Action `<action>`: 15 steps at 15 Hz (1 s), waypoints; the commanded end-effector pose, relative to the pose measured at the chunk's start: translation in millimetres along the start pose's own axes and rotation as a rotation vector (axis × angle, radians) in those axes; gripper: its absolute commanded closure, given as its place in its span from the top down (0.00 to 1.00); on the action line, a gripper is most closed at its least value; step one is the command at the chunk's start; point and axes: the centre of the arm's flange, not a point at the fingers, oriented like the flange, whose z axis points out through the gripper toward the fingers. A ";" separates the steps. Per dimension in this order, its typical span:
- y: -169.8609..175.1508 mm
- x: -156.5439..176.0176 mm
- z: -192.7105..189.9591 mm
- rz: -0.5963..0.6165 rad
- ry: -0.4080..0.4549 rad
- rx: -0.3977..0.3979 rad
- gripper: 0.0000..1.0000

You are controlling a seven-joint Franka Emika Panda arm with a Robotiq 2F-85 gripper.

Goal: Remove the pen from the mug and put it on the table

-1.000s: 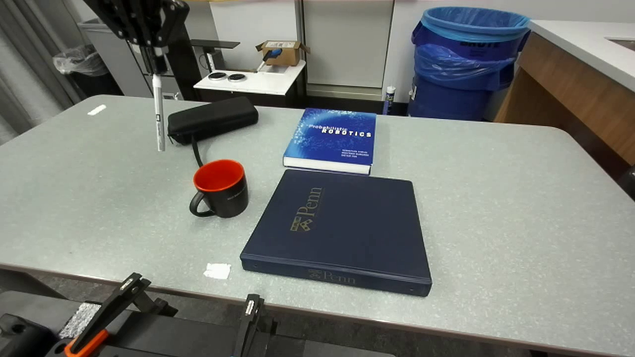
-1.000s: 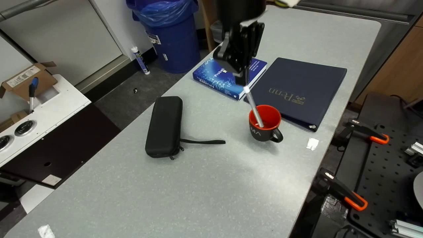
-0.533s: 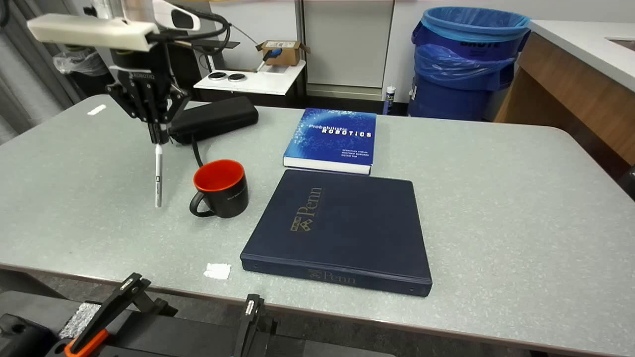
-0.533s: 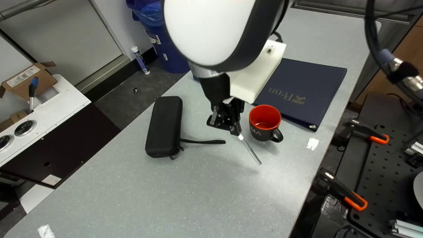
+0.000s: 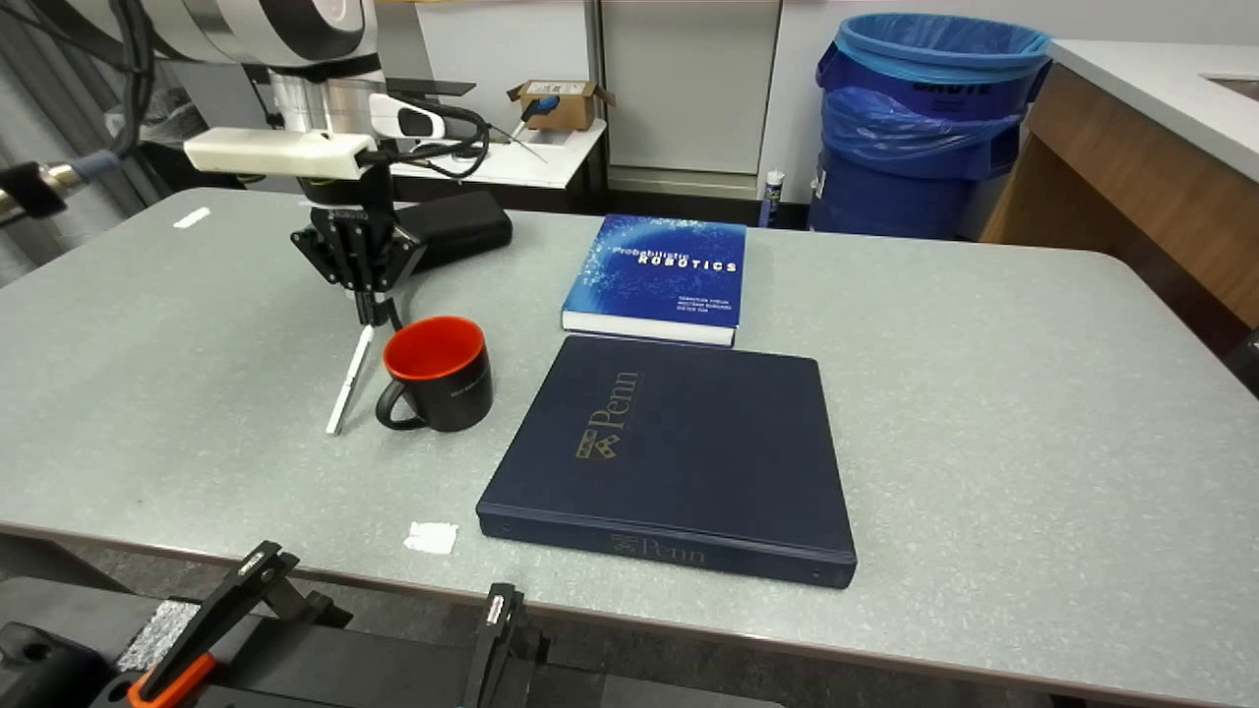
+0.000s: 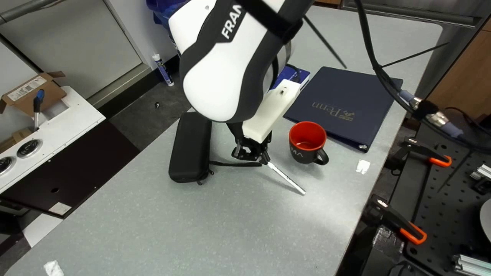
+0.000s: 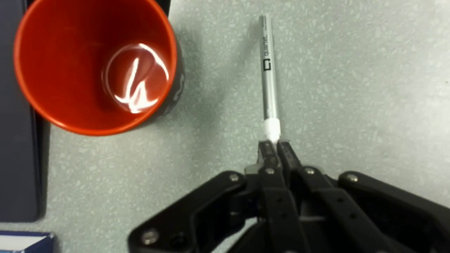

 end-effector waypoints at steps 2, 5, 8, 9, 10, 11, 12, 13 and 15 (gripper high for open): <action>-8.1 26.9 18.3 0.026 0.047 -0.088 0.01; -12.6 26.2 20.5 0.023 0.049 -0.104 0.39; -16.0 25.4 17.0 0.026 0.054 -0.092 0.62; -16.5 25.7 15.7 0.028 0.057 -0.091 0.70; -16.4 26.0 14.6 0.030 0.057 -0.089 0.77; -16.1 26.3 13.8 0.032 0.058 -0.087 0.86; -15.9 26.5 12.9 0.034 0.057 -0.085 0.92; -15.7 26.8 11.7 0.036 0.057 -0.083 1.00; -15.8 27.6 8.9 0.047 0.057 -0.080 1.00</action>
